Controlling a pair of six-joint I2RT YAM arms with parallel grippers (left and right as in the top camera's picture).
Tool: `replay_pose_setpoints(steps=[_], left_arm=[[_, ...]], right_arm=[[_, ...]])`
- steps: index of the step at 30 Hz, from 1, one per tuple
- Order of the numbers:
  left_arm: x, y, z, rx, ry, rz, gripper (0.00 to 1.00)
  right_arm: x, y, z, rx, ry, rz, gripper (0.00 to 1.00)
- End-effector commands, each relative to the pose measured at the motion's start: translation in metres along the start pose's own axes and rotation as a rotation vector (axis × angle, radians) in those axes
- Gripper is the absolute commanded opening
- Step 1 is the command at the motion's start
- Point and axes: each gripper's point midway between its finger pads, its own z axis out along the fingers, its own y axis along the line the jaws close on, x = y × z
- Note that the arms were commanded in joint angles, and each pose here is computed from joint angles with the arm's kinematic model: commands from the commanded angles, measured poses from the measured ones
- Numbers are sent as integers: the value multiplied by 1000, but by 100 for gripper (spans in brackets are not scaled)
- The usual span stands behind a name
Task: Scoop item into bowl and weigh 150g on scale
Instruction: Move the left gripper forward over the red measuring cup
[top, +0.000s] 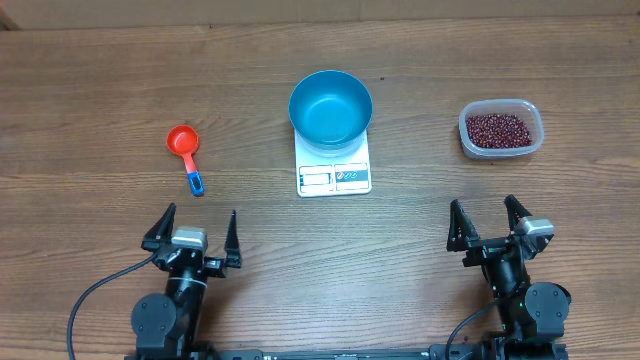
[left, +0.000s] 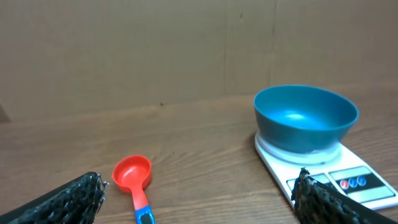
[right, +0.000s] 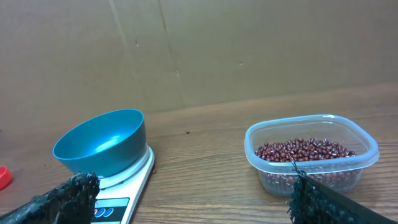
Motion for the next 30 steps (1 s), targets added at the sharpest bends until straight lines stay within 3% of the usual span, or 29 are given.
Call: replay_pose_setpoints(steps=[1,15,30], left_arm=[[-23,5,-6,-24,-40,-14,99],[-42,6,9,-8,86,-50,100],[-104,2,50,66,371,-125,100]], right_arm=[[2,0,0,-3,-4,4,100],[2,0,0,-3,-4,4,100],[2,0,0,-3,-4,4,100]])
